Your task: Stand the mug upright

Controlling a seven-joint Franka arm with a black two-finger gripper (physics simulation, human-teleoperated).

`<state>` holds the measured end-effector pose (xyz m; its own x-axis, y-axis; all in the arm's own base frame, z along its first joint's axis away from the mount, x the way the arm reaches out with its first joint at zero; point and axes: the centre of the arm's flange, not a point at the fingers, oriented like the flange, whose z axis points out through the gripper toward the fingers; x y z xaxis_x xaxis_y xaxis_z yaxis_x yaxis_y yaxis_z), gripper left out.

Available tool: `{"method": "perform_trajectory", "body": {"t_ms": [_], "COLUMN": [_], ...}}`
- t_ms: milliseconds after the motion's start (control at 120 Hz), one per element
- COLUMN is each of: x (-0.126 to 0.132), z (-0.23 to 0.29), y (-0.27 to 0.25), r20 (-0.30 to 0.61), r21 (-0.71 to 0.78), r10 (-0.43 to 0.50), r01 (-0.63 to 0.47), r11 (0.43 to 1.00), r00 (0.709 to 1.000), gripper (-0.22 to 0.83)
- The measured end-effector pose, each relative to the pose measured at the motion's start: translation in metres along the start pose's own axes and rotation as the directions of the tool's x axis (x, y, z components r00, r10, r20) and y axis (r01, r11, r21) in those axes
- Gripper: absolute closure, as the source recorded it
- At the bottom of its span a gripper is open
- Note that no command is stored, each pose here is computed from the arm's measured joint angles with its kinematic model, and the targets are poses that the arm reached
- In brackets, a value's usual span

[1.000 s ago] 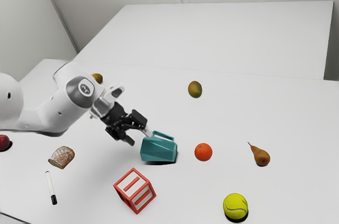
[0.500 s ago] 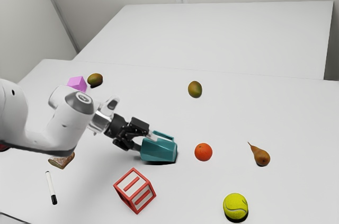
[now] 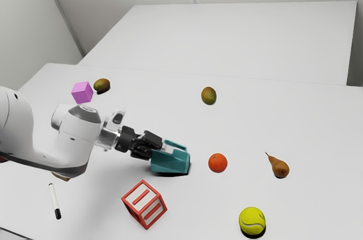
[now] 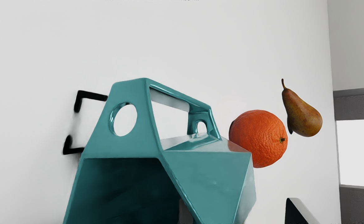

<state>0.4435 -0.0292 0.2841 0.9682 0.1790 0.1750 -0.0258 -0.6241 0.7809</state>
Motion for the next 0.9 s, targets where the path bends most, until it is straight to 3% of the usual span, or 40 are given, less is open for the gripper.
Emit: {"method": "perform_trajectory", "body": {"t_ms": [175, 325, 700, 900], "x": [0.001, 0.002, 0.017, 0.042], "z": [-0.001, -0.004, -0.022, -0.038], "y": [0.003, 0.008, 0.048, 0.071], "r20": [-0.011, -0.019, -0.057, 0.035], "r21": [-0.004, -0.002, 0.003, 0.080], "r10": [0.061, 0.112, 0.274, 0.405], "r01": [-0.061, -0.112, -0.274, -0.407], "r11": [0.998, 0.994, 0.962, 0.910], "r00": [0.998, 0.993, 0.960, 0.914], "gripper": [0.61, 0.70, 0.78, 0.79]}}
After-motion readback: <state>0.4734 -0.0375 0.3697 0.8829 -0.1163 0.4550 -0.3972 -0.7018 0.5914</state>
